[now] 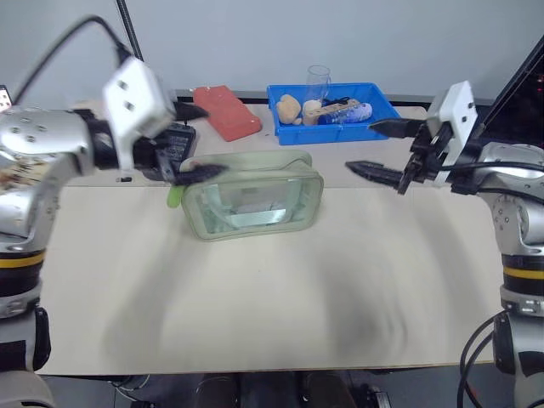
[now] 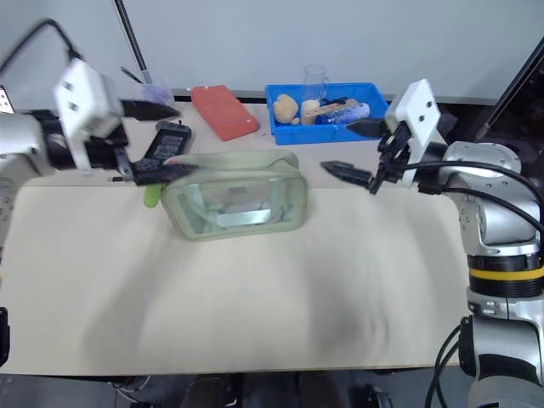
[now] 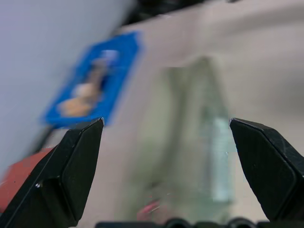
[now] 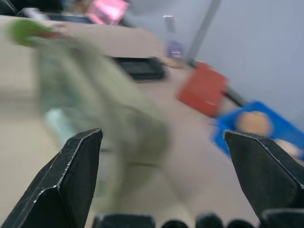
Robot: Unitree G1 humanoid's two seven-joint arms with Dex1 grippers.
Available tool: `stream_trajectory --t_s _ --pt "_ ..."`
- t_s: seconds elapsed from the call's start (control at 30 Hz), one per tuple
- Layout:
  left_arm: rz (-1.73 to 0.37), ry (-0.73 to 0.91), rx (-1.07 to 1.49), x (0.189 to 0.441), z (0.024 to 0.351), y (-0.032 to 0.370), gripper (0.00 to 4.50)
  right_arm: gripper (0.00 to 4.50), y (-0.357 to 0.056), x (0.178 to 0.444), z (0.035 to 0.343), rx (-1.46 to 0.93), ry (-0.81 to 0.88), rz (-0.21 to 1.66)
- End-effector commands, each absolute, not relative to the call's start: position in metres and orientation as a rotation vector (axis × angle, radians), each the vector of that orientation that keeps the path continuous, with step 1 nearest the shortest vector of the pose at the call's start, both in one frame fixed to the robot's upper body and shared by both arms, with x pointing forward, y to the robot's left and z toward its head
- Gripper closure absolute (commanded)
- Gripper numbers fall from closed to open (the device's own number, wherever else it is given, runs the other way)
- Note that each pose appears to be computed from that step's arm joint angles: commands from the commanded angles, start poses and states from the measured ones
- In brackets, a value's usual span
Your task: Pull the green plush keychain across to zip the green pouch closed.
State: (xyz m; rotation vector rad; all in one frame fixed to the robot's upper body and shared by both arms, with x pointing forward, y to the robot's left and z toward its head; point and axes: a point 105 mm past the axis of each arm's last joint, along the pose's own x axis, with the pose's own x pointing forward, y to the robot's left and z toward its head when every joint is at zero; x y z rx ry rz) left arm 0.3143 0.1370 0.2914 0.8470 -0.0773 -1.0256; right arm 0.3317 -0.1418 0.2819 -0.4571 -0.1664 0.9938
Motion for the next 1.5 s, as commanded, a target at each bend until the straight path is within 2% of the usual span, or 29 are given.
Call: stream_trajectory --t_s 0.03,0.2,0.3,0.33,0.37,0.53,0.57,0.67,0.93,1.17,1.27,1.33,1.47,1.5 --pt "-1.030 -0.087 1.071 0.321 0.275 0.125 0.00 0.02 -0.118 0.310 0.296 -0.450 -0.239 1.046" --pt "-1.030 -0.106 1.106 0.337 0.262 0.116 0.00 0.02 -0.110 0.304 0.295 -0.454 -0.245 1.039" --pt "-1.028 -0.104 1.120 0.344 0.255 0.116 0.75 0.00 -0.111 0.303 0.295 -0.456 -0.240 1.027" --pt "-1.028 -0.101 1.134 0.345 0.253 0.118 1.29 0.00 -0.111 0.303 0.295 -0.457 -0.238 1.022" --pt "-1.033 -0.102 1.143 0.346 0.252 0.118 1.62 0.00 -0.111 0.303 0.295 -0.458 -0.236 1.017" --pt "-1.039 -0.144 1.163 0.348 0.255 0.116 4.21 0.00 -0.115 0.304 0.293 -0.460 -0.227 0.988" --pt "-1.028 -0.176 1.166 0.349 0.260 0.115 4.43 0.00 -0.116 0.305 0.292 -0.465 -0.220 0.980" --pt "-1.069 -0.242 1.165 0.345 0.267 0.115 4.43 0.00 -0.124 0.306 0.285 -0.500 -0.182 0.973" --pt "-1.222 -0.254 1.199 0.329 0.261 0.118 4.43 0.00 -0.138 0.298 0.274 -0.553 -0.091 1.024" --pt "-1.243 -0.253 1.169 0.324 0.251 0.112 4.43 0.00 -0.136 0.297 0.263 -0.531 -0.073 1.035" --pt "-1.248 -0.239 1.158 0.323 0.252 0.114 3.36 0.00 -0.139 0.297 0.257 -0.536 -0.058 1.034" --pt "-1.256 -0.242 1.129 0.320 0.256 0.114 2.40 0.00 -0.140 0.298 0.255 -0.542 -0.052 1.030" --pt "-1.327 -0.290 0.893 0.304 0.280 0.101 0.44 0.00 -0.140 0.300 0.249 -0.545 -0.041 1.029" --pt "-1.369 -0.282 0.795 0.295 0.287 0.096 0.09 0.00 -0.139 0.302 0.247 -0.535 -0.038 1.029"
